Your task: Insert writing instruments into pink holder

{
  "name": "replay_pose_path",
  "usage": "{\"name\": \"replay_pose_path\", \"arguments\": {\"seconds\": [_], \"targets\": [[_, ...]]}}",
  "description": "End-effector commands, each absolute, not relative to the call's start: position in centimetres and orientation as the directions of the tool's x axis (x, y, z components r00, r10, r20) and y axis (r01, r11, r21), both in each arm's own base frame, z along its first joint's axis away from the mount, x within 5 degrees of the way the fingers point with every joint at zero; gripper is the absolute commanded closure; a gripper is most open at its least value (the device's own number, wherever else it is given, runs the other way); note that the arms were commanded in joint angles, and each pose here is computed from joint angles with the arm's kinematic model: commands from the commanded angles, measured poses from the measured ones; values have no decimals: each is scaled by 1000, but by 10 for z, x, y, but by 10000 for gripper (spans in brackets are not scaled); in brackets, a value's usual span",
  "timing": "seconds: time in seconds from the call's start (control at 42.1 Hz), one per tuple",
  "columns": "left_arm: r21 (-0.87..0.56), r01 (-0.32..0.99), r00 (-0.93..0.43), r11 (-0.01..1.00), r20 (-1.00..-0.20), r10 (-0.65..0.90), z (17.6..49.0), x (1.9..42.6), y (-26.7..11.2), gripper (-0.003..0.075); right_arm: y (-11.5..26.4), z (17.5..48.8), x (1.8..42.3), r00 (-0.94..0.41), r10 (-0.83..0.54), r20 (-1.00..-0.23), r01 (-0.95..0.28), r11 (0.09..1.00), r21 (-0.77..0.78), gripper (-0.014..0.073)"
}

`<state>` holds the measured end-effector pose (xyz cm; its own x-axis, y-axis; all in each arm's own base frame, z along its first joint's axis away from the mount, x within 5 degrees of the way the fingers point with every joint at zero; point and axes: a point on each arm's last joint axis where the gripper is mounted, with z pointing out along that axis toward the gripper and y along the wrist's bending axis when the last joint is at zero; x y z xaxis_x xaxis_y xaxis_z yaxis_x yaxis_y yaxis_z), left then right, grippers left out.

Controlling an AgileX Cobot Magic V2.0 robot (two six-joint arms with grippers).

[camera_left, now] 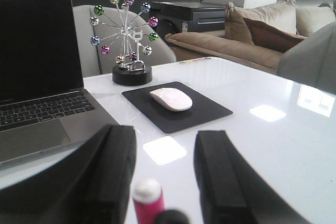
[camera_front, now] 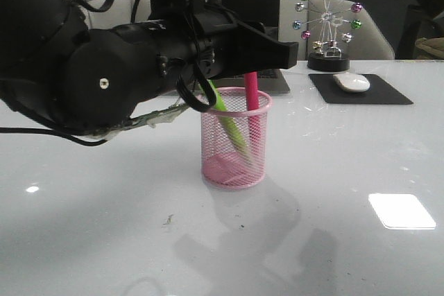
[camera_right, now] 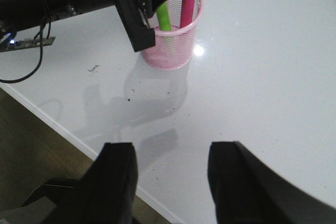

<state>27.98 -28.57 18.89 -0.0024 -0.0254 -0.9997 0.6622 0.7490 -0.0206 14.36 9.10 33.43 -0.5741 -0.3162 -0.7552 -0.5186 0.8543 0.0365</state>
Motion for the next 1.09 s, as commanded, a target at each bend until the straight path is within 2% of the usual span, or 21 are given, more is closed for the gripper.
{"name": "replay_pose_path", "arguments": {"seconds": [0.0, 0.095, 0.285, 0.546, 0.784, 0.903, 1.069], "targets": [[-18, 683, 99, 730, -988, -118, 233, 274, -287, 323, 90, 350, 145, -500, -275, -821, -518, 855, 28, 160], [-21, 689, 52, 725, -996, -78, 250, 268, -282, 323, 90, 350, 145, -500, -275, -821, -518, 855, 28, 160], [74, 701, -43, 709, -988, 146, 287, 252, -257, 323, 90, 350, 145, -500, -275, -821, -518, 855, 28, 160], [93, 755, -210, 650, -904, 373, 335, 198, -205, 337, 90, 350, 145, -500, -275, -821, -518, 855, 28, 160], [144, 775, -270, 615, -805, 528, 355, 157, -161, 337, 90, 350, 145, -500, -275, -821, -518, 855, 28, 160], [132, 741, -360, 659, -750, 555, 358, 142, -137, 337, 91, 351, 145, -496, -273, -824, -518, 855, 28, 160], [165, 679, -407, 716, -726, 554, 355, 128, -110, 337, 91, 351, 146, -492, -276, -826, -519, 854, 24, 160]]}}
